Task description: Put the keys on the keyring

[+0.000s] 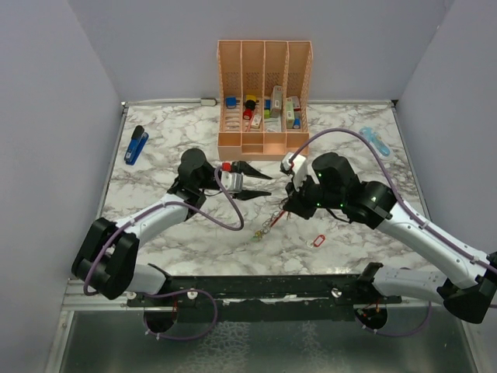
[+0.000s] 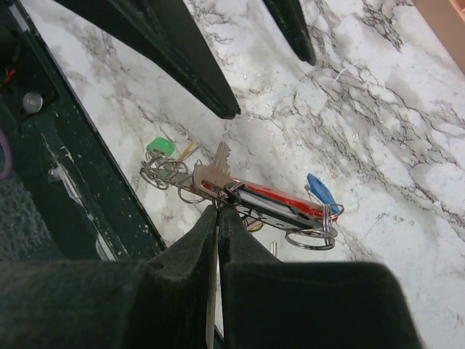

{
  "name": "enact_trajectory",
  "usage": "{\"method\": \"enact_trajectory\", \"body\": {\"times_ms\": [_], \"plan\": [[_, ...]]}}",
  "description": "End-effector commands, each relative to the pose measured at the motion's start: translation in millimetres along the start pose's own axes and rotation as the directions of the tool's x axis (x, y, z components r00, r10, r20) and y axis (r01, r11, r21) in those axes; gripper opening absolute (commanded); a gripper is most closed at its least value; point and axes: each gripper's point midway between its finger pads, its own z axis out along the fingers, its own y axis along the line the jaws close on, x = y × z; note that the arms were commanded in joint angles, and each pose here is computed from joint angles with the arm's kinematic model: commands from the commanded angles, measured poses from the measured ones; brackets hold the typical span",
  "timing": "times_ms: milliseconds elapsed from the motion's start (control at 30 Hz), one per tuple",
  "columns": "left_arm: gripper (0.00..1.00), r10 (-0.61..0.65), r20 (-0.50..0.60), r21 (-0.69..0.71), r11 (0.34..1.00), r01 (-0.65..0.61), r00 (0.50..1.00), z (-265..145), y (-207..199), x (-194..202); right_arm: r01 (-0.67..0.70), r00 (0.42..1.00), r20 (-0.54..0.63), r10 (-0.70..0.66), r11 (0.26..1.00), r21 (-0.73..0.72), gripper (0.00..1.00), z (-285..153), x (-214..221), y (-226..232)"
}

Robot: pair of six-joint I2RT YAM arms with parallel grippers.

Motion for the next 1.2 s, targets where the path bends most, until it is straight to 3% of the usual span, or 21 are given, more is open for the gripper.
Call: {"method": "enact_trajectory", "body": {"times_ms": [0, 333, 867, 1167], "plan": [[0.44, 0.069, -0.03, 0.008, 0.998, -0.069, 0.997, -5.0, -7.7, -5.7, -0.047, 0.995, 0.094, 0.042, 0.997, 0.054, 0.01, -4.9, -19.6, -6.0], [0.46, 0.041, -0.02, 0.087, 0.995, -0.039, 0.999, 0.2, -25.2, -12.0, -0.156, 0.983, 0.115, 0.144, 0.982, 0.109, 0.01, -1.2, -23.2, -14.3], [0.47, 0.066, -0.013, 0.135, 0.989, -0.064, 0.998, 17.9, -29.6, -11.6, -0.169, 0.979, 0.133, 0.155, 0.981, 0.1, 0.01, 3.0, -26.0, -13.8], [0.36, 0.092, -0.027, 0.139, 0.986, -0.087, 0.995, 18.3, -29.9, -7.5, -0.176, 0.976, 0.144, 0.161, 0.98, 0.095, 0.01, 0.2, -26.7, -12.6]]}}
